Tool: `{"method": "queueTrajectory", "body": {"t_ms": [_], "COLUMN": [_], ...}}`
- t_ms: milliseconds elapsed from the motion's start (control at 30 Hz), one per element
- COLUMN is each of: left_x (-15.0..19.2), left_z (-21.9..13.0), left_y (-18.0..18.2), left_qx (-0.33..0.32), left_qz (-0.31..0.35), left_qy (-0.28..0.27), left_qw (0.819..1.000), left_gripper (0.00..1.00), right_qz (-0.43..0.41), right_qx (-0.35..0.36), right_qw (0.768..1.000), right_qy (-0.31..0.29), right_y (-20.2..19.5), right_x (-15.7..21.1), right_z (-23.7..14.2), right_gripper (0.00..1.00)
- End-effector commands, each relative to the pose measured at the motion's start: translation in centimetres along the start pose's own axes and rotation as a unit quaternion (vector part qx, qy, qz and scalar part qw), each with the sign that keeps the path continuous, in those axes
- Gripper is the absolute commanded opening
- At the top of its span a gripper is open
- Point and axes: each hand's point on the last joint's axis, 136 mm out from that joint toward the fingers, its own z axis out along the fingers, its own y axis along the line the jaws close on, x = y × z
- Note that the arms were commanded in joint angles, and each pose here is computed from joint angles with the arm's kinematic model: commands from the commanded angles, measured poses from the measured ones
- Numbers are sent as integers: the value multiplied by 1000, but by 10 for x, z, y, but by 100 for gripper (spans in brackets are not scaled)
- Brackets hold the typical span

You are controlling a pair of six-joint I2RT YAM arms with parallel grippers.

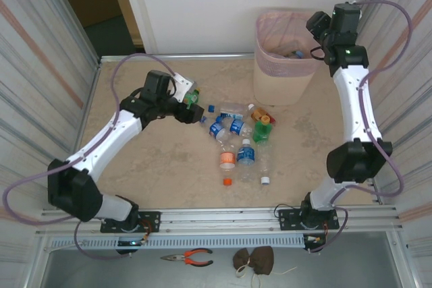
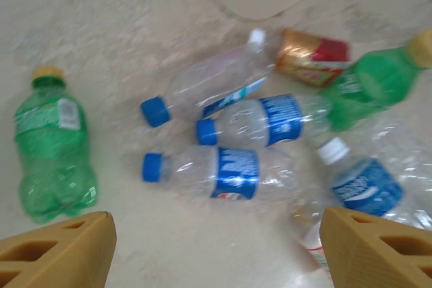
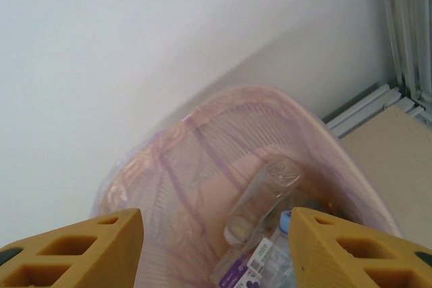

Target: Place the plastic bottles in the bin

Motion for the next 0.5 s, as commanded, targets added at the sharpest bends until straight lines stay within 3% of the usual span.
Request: {"method": "queueTrajectory", "body": {"t_ms": [0, 200, 467], "left_x": [9, 23, 32], "left_z": [9, 40, 81], "left_y": [36, 80, 117], "left_qx": [-69, -111, -114], "left_qz": [-7, -26, -35], "left_qy": [44, 110, 165], "left_qw": [997, 987, 979], "left_gripper": [79, 81, 89], "right_qz": [-15, -13, -10], "right_qx": [6, 11, 22], "right_qw": [1000, 1000, 1000], "right_qy": [-1, -9, -8], "right_y": [-11, -28, -46], "right_x": [-1, 2, 8], "right_z": [-23, -54, -76], "right_gripper": [58, 59, 59]}}
